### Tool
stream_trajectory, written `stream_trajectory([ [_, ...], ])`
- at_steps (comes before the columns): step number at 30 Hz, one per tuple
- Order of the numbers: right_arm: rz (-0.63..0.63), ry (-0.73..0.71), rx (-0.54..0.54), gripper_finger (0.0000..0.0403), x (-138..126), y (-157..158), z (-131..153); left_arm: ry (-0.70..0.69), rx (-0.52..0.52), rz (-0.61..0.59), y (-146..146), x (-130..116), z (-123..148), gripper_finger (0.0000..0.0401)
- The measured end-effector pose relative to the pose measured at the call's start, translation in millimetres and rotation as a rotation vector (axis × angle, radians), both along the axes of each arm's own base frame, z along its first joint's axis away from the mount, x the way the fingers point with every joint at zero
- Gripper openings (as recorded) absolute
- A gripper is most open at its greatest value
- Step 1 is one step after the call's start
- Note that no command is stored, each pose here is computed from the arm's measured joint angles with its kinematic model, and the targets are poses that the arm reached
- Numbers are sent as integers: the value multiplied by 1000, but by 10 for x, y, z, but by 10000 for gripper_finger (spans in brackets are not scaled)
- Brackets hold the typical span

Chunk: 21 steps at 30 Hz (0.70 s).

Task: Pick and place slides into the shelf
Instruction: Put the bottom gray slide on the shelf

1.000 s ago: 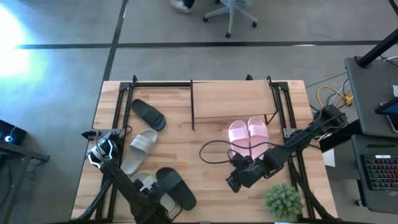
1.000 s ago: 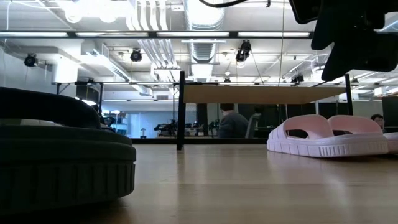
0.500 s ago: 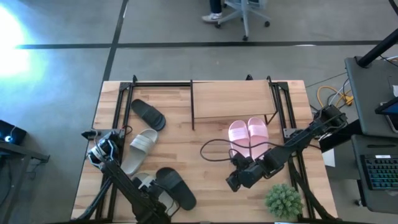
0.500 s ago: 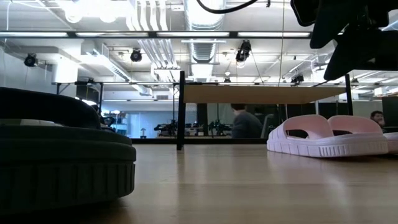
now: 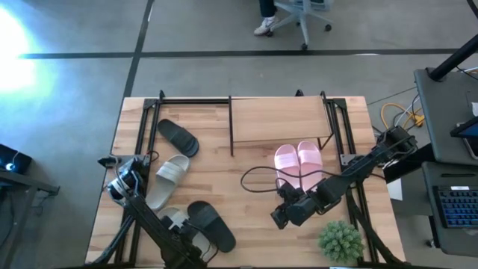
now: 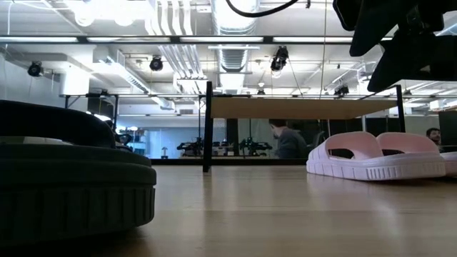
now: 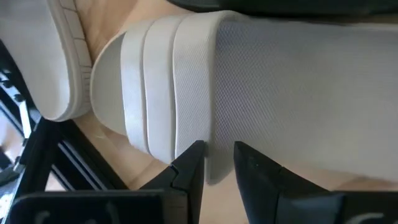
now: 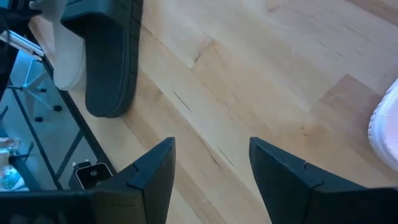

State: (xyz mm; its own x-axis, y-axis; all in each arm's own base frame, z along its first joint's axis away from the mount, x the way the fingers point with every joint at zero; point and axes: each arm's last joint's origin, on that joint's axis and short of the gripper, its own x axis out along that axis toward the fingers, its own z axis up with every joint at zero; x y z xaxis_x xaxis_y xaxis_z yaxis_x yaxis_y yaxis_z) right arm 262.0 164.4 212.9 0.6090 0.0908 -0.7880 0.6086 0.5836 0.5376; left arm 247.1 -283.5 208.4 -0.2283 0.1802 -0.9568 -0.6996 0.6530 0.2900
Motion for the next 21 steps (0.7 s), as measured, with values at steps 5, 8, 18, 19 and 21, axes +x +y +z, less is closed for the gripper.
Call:
stream_trajectory([
  [5, 0, 0, 0, 196, 0, 0, 0, 50, 26, -30, -59, -19, -152, 74],
  [8, 0, 0, 0, 196, 0, 0, 0, 60, 31, -35, -71, -18, -189, 74],
  [18, 8, -1, -6, 196, 0, 0, 0, 69, 66, -73, -38, -48, -95, 74],
  [19, 9, -1, -7, 196, 0, 0, 0, 72, 68, -75, -35, -51, -103, 74],
  [21, 9, -1, -7, 196, 0, 0, 0, 75, 72, -76, -30, -55, -114, 74],
])
